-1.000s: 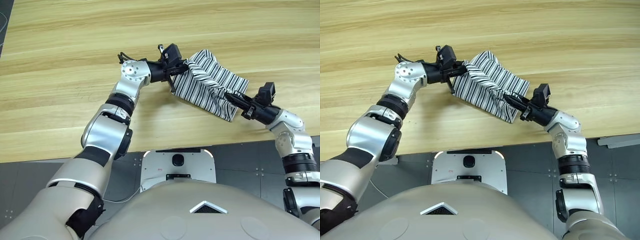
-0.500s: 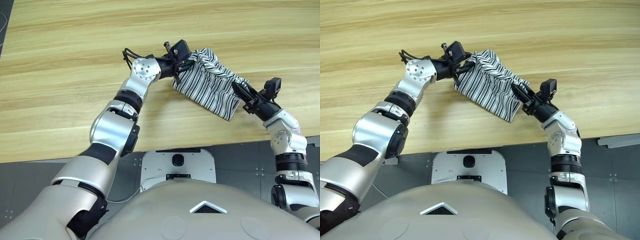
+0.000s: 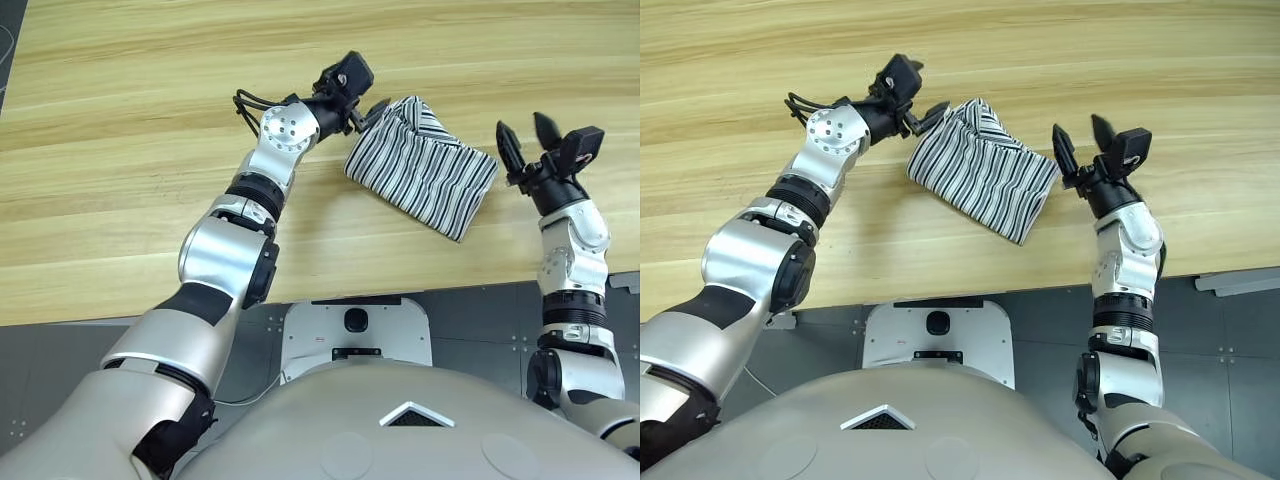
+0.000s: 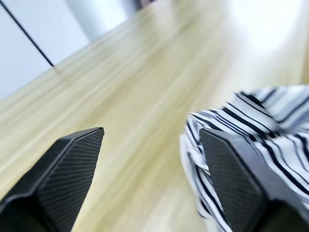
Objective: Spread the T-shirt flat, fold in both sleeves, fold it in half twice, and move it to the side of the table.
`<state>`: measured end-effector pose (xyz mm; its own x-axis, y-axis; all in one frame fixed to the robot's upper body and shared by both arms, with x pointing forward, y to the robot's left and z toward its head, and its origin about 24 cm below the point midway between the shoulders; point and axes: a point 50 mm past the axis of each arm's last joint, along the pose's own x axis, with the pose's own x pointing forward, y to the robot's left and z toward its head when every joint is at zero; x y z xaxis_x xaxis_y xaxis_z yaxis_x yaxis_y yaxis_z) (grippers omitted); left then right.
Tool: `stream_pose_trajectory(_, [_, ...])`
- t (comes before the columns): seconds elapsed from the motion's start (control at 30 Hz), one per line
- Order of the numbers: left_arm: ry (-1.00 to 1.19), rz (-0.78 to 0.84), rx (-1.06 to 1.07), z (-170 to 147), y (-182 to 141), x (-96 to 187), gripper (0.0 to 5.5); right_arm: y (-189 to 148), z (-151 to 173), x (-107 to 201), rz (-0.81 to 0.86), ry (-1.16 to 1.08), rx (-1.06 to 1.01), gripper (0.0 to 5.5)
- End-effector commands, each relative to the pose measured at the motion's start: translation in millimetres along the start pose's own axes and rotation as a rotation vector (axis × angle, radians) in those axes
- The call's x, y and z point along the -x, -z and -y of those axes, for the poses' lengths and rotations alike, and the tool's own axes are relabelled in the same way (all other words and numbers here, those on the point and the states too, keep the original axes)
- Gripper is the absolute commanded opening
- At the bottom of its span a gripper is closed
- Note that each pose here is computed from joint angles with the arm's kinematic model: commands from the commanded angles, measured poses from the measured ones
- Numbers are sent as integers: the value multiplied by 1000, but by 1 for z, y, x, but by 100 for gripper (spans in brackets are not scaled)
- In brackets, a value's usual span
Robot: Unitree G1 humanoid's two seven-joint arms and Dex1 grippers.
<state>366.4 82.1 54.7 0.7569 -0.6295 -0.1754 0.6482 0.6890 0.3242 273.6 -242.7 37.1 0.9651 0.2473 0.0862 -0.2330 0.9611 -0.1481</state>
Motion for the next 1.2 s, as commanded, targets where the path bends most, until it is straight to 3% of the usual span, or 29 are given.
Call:
stream_pose_trajectory(0.03, [-211,102,-13,-41,-15,14,427,-18,-7,-15,104,-2,439,442])
stream_pose_trajectory(0.17, [-462,284,78,-71,-18,43,427,-29,-46,-25,232,-249,524,476])
stream_pose_trajectory(0.3, [-644,445,108,-81,-11,81,427,-35,-74,-32,271,-484,428,476])
stream_pose_trajectory(0.5, [-756,537,136,-84,-7,116,427,-24,-88,-41,166,-775,192,476])
stream_pose_trajectory(0.73, [-800,551,156,-83,-7,127,427,-6,-91,-56,34,-852,-33,476])
stream_pose_trajectory(0.87, [-824,557,152,-87,-8,131,427,2,-87,-65,-38,-762,-81,476])
stream_pose_trajectory(1.03, [-835,563,144,-87,-11,133,427,28,-73,-62,-286,-639,-2,476])
stream_pose_trajectory(1.2, [-857,574,135,-88,-12,135,427,41,-60,-62,-429,-488,88,476])
